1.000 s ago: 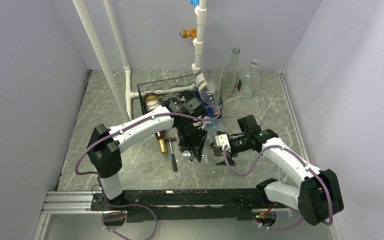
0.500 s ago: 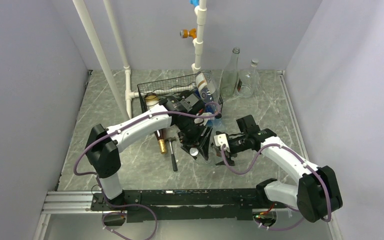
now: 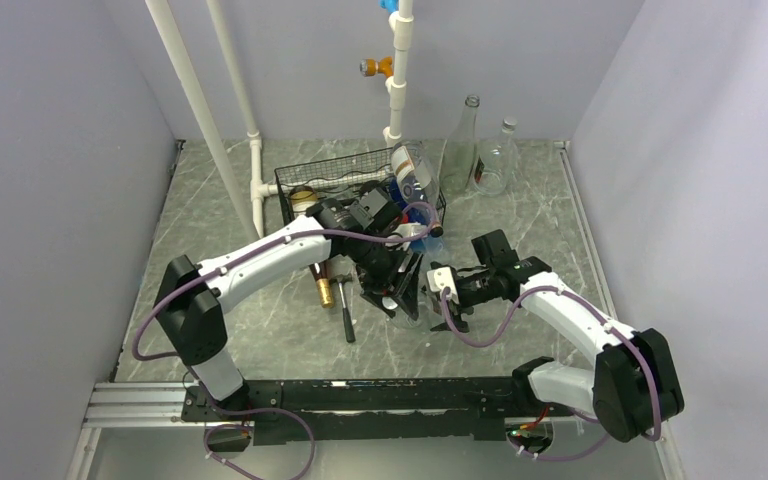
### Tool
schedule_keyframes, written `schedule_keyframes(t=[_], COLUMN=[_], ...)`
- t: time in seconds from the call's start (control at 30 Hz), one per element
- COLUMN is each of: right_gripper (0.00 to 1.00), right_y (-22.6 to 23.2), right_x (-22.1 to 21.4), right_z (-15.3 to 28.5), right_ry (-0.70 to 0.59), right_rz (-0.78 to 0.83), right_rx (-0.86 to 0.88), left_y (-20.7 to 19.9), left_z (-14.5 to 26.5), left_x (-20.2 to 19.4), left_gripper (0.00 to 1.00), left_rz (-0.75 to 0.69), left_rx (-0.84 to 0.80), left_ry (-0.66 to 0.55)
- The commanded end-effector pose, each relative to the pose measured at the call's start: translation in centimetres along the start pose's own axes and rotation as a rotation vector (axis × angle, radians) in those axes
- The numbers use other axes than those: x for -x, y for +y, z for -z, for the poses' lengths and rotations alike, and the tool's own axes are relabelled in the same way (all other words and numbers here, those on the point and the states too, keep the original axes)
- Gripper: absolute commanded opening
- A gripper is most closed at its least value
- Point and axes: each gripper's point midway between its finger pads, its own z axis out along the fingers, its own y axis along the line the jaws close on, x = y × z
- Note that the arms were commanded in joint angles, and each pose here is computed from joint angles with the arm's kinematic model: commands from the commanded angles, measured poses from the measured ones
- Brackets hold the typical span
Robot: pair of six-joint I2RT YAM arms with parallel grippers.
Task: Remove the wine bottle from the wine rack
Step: Place the wine bottle at the center of the board.
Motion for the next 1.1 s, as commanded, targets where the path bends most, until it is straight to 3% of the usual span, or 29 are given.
schedule_keyframes(t=[0.0, 0.67, 1.07], right_gripper=[0.91, 0.94, 0.95], right_y=[0.5, 0.2, -0.2], right_x=[-0.1, -0.3, -0.3], right_z=[-0.1, 0.5, 1.6], right_ry=[-0.011, -0.015, -0.029], right_rz=[-0.024, -0.042, -0.061], right_rx=[0.02, 0.001, -0.024], left_y=[-2.2, -2.7, -3.1], left_z=[1.4, 2.1, 3.5], left_x=[0.7, 0.0, -0.1], left_gripper=[0.68, 0.75, 0.76], left_rz=[-0.102, -0.14, -0.225], left_rx=[-0.091, -0.14, -0.166], left_ry=[-0.07, -0.096, -0.242])
